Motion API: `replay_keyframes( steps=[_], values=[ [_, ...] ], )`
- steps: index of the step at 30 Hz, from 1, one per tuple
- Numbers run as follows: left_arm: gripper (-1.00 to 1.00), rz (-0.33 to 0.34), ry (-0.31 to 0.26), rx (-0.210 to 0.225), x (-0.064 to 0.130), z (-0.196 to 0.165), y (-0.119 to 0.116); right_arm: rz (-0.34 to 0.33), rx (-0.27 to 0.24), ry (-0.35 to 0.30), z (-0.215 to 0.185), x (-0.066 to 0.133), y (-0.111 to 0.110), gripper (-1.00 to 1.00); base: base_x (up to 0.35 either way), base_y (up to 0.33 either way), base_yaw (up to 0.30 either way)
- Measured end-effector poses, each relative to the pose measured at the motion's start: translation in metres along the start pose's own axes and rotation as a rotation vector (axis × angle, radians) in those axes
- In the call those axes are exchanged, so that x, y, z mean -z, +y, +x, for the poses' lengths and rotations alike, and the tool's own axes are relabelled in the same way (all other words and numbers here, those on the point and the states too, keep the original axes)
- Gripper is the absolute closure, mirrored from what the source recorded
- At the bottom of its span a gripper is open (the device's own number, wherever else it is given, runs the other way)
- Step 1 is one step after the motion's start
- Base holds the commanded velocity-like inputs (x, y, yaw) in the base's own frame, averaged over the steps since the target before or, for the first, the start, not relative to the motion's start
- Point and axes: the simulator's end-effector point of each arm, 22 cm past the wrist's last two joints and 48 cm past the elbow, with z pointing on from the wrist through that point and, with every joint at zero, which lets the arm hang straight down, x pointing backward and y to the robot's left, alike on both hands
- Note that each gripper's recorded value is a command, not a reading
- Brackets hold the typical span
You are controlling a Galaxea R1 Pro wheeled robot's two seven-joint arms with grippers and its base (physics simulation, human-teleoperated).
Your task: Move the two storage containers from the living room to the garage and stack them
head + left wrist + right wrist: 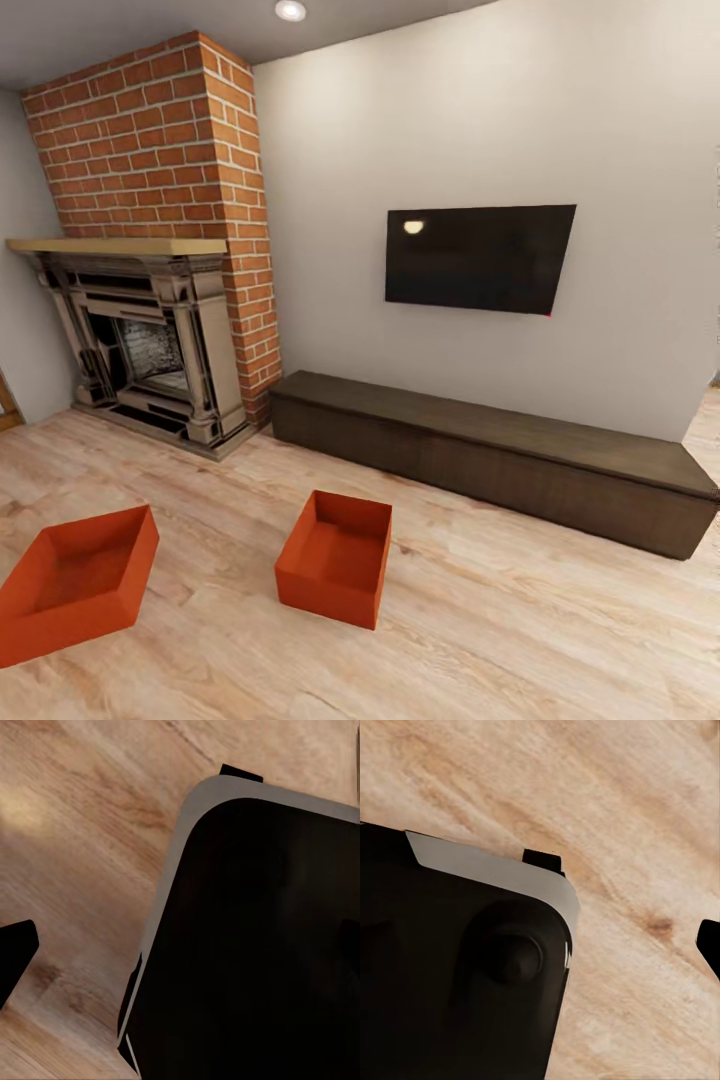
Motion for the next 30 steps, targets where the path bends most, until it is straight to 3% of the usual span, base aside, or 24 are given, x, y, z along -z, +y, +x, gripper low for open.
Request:
replay_keyframes(
  steps=[18, 30],
  values=[
    [-1.00, 0.000, 0.000, 0.000, 0.0000, 0.0002, 0.0000, 0.000, -0.001, 0.000, -0.0001, 0.0000, 0.0000, -1.00, 0.316, 0.184, -0.241],
    [-1.00, 0.000, -0.001, 0.002, 0.0000, -0.0004, 0.0000, 0.000, -0.001, 0.000, -0.0001, 0.0000, 0.0000, -1.00, 0.306, 0.201, -0.160]
  ],
)
